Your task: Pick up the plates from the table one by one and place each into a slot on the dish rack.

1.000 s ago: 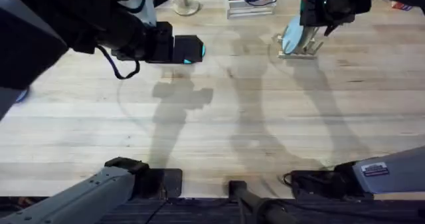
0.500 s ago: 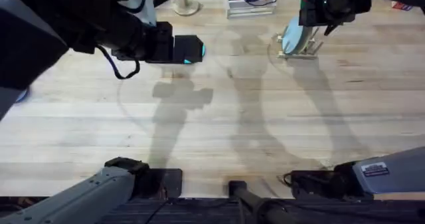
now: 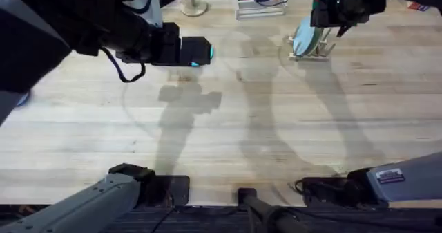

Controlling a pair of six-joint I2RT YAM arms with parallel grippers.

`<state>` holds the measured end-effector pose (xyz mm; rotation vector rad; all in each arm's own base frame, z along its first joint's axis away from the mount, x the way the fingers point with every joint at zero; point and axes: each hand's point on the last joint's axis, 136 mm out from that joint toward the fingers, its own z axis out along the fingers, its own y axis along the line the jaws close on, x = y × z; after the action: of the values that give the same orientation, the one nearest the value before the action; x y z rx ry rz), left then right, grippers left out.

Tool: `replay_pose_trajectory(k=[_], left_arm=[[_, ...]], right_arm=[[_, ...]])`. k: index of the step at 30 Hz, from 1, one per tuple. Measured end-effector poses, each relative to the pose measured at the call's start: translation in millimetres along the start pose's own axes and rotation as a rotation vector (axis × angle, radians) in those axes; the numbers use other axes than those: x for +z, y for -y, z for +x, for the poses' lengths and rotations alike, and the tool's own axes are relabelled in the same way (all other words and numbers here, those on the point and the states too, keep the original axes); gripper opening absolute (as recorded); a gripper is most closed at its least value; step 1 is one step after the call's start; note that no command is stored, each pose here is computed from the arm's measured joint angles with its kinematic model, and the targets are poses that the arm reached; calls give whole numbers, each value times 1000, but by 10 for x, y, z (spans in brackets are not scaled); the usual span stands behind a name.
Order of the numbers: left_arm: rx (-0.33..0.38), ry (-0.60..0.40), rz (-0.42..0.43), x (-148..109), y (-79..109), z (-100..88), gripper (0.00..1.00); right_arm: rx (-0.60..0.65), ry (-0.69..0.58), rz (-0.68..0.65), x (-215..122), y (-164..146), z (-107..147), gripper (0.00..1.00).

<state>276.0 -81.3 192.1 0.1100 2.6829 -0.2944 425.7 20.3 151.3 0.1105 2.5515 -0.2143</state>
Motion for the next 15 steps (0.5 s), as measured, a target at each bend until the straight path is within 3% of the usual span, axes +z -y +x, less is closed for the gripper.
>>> replay_pose_trajectory(k=[9,15], left_arm=[[0,0,0,0,0,1,994],[0,0,0,0,0,1,994]], right_arm=[[-2,-3,20,-33,44,13,137],[6,26,23,-350,140,1,159]])
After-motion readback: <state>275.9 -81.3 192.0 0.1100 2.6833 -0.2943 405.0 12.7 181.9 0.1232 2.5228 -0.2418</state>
